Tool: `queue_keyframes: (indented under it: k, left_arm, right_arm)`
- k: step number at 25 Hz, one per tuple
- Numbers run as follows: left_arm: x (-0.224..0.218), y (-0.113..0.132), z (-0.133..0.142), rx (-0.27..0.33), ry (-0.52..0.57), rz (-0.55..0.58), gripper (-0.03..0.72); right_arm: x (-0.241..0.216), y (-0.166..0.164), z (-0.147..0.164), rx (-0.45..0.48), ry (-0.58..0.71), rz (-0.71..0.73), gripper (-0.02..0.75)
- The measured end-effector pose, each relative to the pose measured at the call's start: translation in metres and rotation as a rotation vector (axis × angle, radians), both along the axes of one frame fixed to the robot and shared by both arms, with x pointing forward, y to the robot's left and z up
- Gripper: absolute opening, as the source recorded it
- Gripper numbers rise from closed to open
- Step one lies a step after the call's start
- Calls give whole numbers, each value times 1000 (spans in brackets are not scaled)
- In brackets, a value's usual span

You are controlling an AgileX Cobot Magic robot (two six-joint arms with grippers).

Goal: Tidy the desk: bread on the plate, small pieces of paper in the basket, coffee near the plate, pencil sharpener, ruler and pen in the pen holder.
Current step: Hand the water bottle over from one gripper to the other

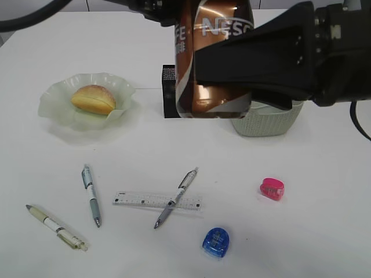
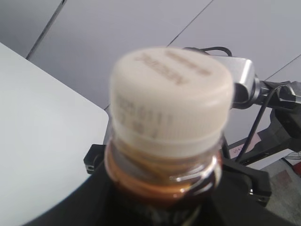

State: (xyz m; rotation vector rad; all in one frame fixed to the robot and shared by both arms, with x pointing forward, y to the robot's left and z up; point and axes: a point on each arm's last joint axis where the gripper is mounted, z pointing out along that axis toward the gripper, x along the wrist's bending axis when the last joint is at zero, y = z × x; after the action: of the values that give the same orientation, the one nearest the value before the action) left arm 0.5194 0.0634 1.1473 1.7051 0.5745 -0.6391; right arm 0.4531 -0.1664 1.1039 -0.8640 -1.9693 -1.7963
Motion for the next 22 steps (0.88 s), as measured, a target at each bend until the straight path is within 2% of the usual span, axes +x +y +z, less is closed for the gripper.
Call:
queue_keyframes:
  k: [4,7,13,22]
  left_arm:
    - [0,0,0,-5,2,1,281]
    - [0,0,1,-5,3,1,281]
    - [0,0,1,-7,3,1,281]
    - [0,0,1,-7,3,1,281]
  right_arm:
    - [0,0,0,0,0,0,568]
    - [0,0,0,2,0,-1,562]
    - [1,0,2,32,33,-14,651]
    - [1,0,3,37,42,-16,659]
